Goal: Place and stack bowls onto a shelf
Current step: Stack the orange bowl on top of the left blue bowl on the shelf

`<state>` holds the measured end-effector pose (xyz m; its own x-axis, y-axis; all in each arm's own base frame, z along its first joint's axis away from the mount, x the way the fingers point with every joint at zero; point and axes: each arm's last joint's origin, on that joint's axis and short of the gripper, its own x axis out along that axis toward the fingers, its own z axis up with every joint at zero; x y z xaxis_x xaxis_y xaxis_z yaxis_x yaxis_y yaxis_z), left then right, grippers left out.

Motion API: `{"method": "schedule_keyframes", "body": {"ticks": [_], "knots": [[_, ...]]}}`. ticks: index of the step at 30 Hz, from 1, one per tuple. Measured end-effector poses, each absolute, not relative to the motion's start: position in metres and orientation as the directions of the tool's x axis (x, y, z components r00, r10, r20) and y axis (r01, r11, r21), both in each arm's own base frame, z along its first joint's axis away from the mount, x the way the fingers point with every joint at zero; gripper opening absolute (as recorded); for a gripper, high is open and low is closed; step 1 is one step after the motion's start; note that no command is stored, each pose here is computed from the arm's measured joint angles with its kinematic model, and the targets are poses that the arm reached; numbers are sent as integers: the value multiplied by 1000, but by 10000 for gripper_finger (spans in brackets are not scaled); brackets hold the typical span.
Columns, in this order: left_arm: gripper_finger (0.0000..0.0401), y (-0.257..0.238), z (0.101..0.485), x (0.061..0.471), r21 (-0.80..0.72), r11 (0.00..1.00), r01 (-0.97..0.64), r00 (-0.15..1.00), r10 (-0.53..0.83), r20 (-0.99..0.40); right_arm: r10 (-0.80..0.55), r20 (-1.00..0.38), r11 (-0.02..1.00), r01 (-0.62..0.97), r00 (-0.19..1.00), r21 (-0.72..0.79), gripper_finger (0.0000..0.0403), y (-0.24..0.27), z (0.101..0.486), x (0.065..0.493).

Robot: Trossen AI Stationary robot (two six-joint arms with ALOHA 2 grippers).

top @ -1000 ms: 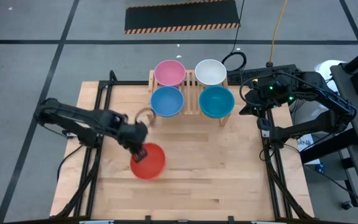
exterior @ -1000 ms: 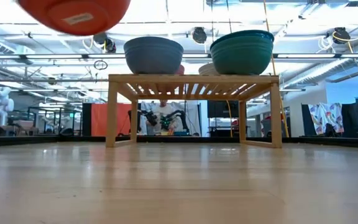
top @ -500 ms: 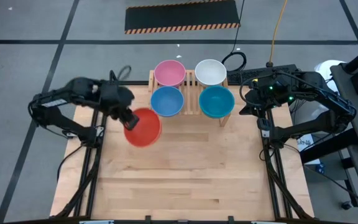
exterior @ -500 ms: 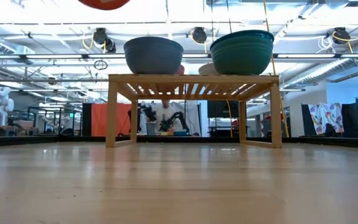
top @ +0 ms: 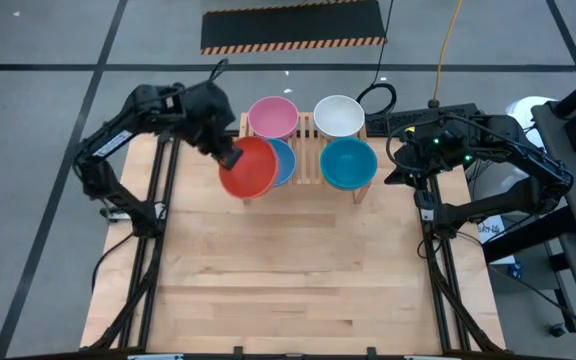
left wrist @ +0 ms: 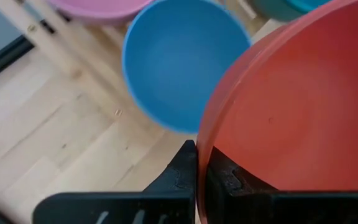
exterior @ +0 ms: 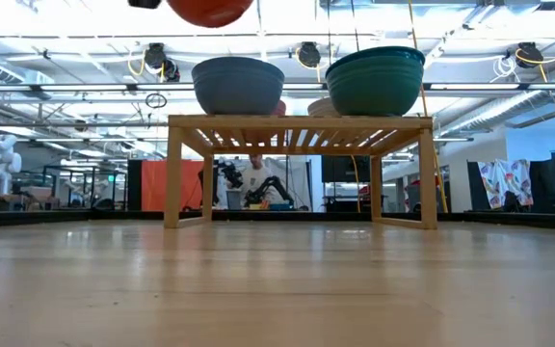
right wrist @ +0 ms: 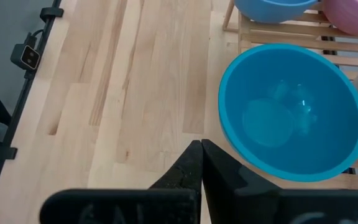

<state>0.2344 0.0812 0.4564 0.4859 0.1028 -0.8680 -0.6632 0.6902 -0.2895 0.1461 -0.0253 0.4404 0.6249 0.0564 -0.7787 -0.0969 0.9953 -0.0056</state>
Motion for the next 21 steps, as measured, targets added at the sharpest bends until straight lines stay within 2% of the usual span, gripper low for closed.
{"method": "schedule_keyframes", "body": {"ticks": [5,13,21], "knots": [[4,106,457,247,-307,718,-625,507,74,-859,57,-779,997,-82,625,6,0,-25,440,146],[4,144,449,249,-347,664,-662,507,55,-860,56,-779,997,-82,625,6,0,-25,440,146],[4,155,442,254,-354,680,-641,501,22,-865,57,-779,997,-82,624,7,0,-25,440,146]]}}
